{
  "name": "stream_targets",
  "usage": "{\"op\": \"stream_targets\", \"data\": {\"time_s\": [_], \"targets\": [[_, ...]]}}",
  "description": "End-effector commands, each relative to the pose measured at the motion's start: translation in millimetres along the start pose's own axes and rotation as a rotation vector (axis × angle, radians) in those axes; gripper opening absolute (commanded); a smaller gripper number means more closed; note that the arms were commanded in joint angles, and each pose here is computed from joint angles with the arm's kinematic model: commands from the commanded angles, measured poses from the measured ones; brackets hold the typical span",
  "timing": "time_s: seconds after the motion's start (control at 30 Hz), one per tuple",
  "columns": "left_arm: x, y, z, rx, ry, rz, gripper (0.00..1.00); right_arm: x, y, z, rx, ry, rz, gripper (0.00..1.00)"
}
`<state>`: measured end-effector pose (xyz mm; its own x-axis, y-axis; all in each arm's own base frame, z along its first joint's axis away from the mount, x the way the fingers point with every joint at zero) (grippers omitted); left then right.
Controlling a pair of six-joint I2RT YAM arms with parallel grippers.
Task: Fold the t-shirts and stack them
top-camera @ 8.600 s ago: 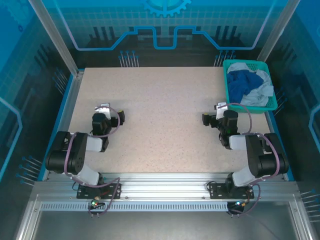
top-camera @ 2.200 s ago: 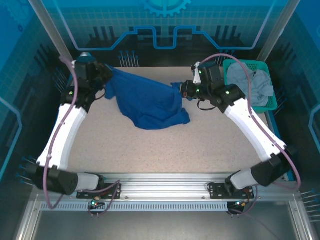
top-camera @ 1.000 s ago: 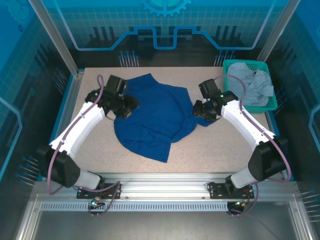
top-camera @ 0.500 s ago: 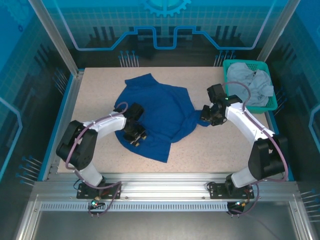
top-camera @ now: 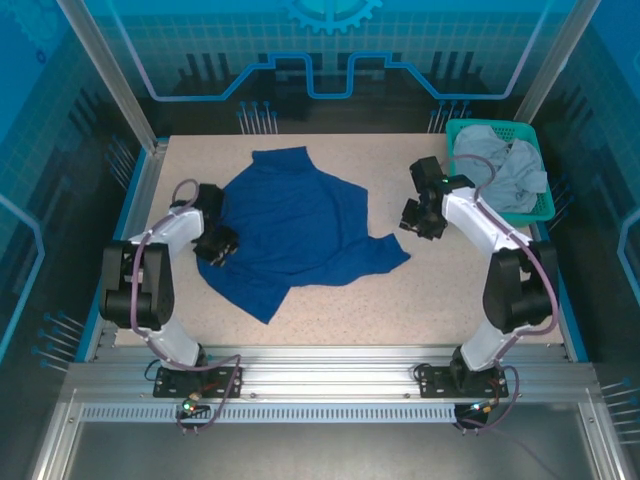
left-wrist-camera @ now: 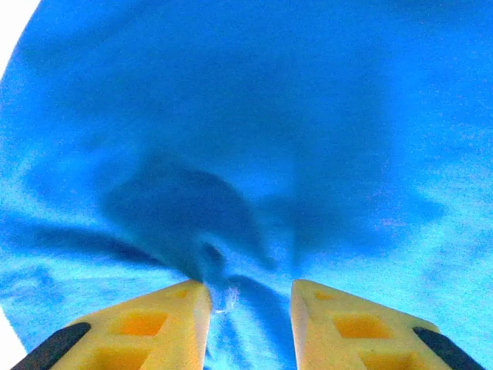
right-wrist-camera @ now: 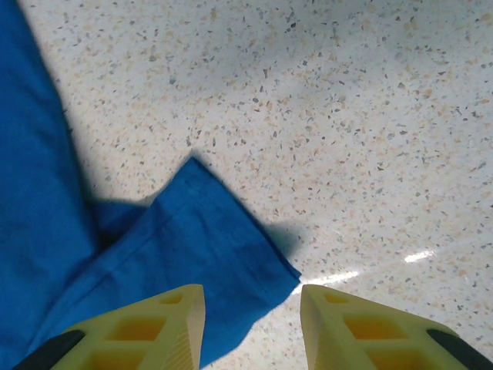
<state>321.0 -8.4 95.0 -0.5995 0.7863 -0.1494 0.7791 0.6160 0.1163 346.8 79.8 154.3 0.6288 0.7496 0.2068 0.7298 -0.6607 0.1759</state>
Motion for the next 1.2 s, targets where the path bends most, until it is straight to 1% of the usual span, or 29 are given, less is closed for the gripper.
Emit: {"op": "stream_targets", "data": {"time_s": [0.0,0.07,0.1,0.17,0.23,0.33,0.4,0.5,0.6,0.67,0.87,0.93,1.0,1.1,1.17], "targets": [[-13,3,-22,-0.030,-0.014,0.098,0.43,12,-12,14,0.018,-0.058,0.085,0.38],[-14,-6,-37,-0.060,-0.006,0.087,0.50,21,-21,22,0.021,-0.091,0.121,0.38],[-12,-13,-44,-0.070,0.002,0.073,0.51,22,-24,26,0.020,-0.113,0.152,0.38],[-8,-29,-54,-0.069,-0.023,0.029,0.51,24,-25,31,0.008,-0.144,0.213,0.38],[-5,-51,-55,-0.029,-0.055,-0.006,0.48,26,-22,38,-0.004,-0.147,0.262,0.37],[2,-84,-49,0.058,-0.065,-0.018,0.47,29,-18,54,0.024,-0.154,0.306,0.37],[7,-104,-42,0.124,-0.083,-0.045,0.47,30,-16,63,0.043,-0.175,0.323,0.38],[11,-125,-35,0.169,-0.098,-0.047,0.46,37,-15,77,0.056,-0.165,0.316,0.38],[13,-136,-31,0.191,-0.082,-0.021,0.47,45,-13,88,0.079,-0.185,0.275,0.38],[11,-139,-31,0.194,-0.084,-0.004,0.47,41,-13,93,0.086,-0.220,0.279,0.38],[2,-148,-37,0.201,-0.090,0.048,0.47,35,-10,100,0.094,-0.222,0.310,0.38],[3,-152,-38,0.222,-0.086,0.061,0.47,33,-11,103,0.113,-0.259,0.299,0.37],[8,-156,-39,0.234,-0.072,0.075,0.47,30,-13,106,0.130,-0.293,0.292,0.33],[14,-160,-39,0.239,-0.063,0.079,0.48,23,-16,108,0.136,-0.318,0.301,0.21],[16,-164,-35,0.259,-0.069,0.063,0.50,23,-15,105,0.126,-0.300,0.306,0.07]]}}
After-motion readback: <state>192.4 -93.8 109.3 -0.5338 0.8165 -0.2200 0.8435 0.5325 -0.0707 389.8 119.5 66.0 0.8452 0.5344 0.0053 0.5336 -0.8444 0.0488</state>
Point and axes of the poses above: each hand's point on the last joint's axis, 136 mm out from that joint toward the fingers, its own z axis out along the fingers, its own x axis along the line the jaws close on, y = z × x, the point moved 5 cm from there along -z, back along the fingers, and after that the axes turned 15 degrees about z, right-handed, at the moved point
